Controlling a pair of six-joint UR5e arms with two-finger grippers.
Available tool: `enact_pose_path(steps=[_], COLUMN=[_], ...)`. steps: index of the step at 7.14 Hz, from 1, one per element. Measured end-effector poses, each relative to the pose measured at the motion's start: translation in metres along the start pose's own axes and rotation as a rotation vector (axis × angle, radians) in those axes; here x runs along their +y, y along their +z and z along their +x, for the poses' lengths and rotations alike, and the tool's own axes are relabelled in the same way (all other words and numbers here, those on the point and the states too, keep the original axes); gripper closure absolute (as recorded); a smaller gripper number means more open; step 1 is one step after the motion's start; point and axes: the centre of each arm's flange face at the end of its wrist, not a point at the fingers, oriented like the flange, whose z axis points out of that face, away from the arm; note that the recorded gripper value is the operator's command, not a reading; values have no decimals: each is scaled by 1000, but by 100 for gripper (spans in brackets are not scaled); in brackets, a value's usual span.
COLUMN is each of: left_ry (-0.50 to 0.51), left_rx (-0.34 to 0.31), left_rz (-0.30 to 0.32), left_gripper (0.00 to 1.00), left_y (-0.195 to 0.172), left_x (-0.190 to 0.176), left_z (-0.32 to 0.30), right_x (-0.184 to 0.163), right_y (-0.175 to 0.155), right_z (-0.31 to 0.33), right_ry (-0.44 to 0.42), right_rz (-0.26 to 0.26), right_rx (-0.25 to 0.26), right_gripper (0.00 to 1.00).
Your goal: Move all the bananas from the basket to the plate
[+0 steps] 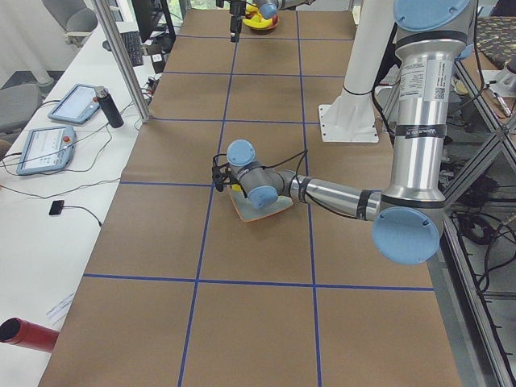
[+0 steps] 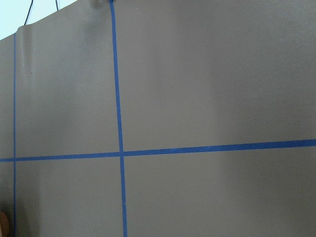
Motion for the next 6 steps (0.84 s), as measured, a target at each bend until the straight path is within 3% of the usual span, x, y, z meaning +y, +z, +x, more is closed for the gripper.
enact_pose_path(steps=[1,4,6], left_ry=[-3,7,27], left_rx=[-7,-4,23], left_rz=[-4,-3,21], left_gripper=[0,0,0], left_y=[5,6,-9], left_x=[2,4,2], left_z=[-2,1,11], right_x=[-1,-10,-33], right_y=[2,3,0], right_z=[2,12,40], right_ry=[2,-14,-52], right_rz=[-1,5,25], right_rx=[3,19,56], right_gripper=[0,0,0])
